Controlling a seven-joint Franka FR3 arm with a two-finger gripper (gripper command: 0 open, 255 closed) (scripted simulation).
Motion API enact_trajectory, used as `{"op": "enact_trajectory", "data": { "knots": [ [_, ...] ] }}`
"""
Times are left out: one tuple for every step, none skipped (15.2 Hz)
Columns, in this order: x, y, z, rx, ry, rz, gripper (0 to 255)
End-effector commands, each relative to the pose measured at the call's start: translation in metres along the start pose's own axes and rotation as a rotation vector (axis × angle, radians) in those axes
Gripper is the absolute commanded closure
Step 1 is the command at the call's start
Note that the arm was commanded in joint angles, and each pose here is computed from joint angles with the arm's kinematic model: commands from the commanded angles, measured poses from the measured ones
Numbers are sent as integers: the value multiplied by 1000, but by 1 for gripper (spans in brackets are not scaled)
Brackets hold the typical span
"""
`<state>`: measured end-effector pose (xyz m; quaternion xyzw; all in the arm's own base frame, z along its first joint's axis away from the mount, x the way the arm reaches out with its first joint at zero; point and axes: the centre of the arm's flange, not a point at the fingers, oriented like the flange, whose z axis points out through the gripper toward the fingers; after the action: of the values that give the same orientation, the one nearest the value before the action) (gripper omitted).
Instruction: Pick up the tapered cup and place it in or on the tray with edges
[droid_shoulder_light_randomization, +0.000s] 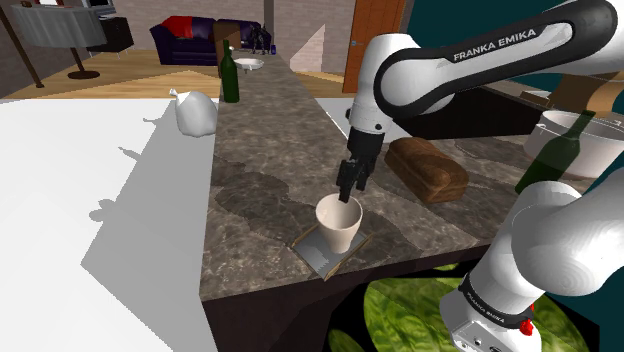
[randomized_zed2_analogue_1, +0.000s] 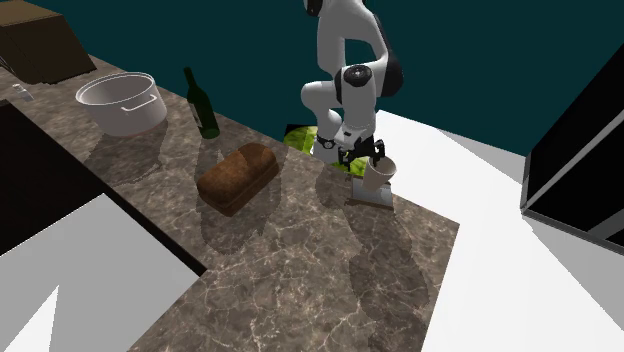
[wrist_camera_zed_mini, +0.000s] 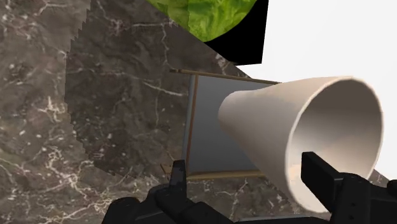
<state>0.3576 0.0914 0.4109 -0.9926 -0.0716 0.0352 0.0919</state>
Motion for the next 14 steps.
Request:
{"op": "enact_trajectory", "data": {
  "knots": [
    [0, 0, 0, 0, 0, 0, 0],
    [0, 0, 0, 0, 0, 0, 0],
    [0, 0, -13, 0, 0, 0, 0],
    [0, 0, -26, 0, 0, 0, 0],
    [0, 0, -40, 0, 0, 0, 0],
    [0, 0, -50, 0, 0, 0, 0],
    [0, 0, -50, 0, 0, 0, 0],
    [0, 0, -50, 0, 0, 0, 0],
    [0, 0, -50, 0, 0, 0, 0],
    [0, 0, -50, 0, 0, 0, 0],
    [0, 0, -50, 0, 0, 0, 0],
    [0, 0, -50, 0, 0, 0, 0],
    [0, 0, -50, 0, 0, 0, 0],
    [0, 0, -50, 0, 0, 0, 0]
  ]
}}
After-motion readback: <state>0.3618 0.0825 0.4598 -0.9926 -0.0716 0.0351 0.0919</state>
